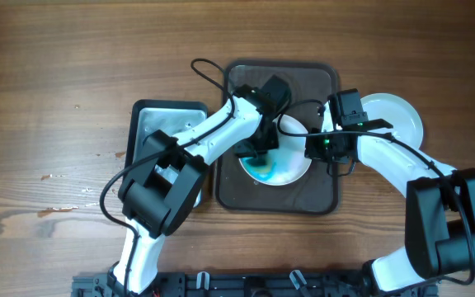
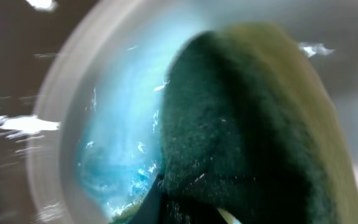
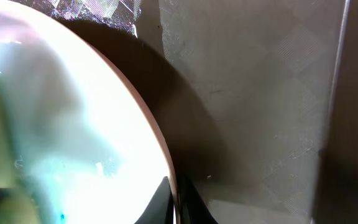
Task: Clean dirty plates on tray and stack at the side
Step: 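Scrub the blue-stained plate with the sponge in the left gripper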
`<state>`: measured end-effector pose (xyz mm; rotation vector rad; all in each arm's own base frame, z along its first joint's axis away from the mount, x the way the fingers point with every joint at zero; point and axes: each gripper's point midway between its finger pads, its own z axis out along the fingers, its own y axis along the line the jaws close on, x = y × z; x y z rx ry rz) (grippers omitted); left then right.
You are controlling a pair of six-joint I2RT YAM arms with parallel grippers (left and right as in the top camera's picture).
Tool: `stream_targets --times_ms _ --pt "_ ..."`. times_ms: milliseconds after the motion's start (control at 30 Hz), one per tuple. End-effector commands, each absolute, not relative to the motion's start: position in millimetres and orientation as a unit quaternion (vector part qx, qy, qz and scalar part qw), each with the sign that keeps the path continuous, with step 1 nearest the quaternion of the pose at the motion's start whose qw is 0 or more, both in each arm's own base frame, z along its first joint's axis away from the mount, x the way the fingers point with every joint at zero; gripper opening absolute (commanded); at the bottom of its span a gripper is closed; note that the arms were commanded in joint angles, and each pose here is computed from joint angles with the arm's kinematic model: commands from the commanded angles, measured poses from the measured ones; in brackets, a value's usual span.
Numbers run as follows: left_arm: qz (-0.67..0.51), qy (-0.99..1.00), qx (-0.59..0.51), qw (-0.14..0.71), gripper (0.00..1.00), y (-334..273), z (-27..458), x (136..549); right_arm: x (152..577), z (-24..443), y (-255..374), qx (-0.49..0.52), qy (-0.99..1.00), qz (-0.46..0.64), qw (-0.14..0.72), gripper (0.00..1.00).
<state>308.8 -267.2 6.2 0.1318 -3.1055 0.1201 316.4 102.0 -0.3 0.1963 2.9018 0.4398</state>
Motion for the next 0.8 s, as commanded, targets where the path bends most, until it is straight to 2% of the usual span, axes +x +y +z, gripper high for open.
stream_targets --times_ms 0,100,167,267,367,600,767 --pt "-0.166 -0.984 0.049 -0.04 0.04 -175 -10 326 312 -12 83 0.082 0.987 0.096 0.096 0.04" --pt "-0.125 -0.991 0.03 -0.037 0.04 -188 -15 332 311 -12 83 0.082 0.988 0.096 0.093 0.04" --pt "-0.05 -0.998 0.024 -0.016 0.04 -216 -20 330 310 -12 82 0.082 0.988 0.095 0.091 0.04" --pt "0.135 -0.99 0.016 0.039 0.04 -287 -15 319 307 -13 82 0.081 0.989 0.094 0.086 0.04" --pt "0.264 -0.963 -0.017 0.06 0.04 -341 4 313 306 -13 82 0.081 0.989 0.093 0.083 0.04" --pt "0.305 -0.949 -0.07 0.038 0.04 -386 8 301 305 -13 82 0.081 0.989 0.094 0.081 0.04" --pt "0.267 -0.959 -0.049 0.078 0.04 -367 -15 290 305 -14 82 0.081 0.989 0.094 0.08 0.04"
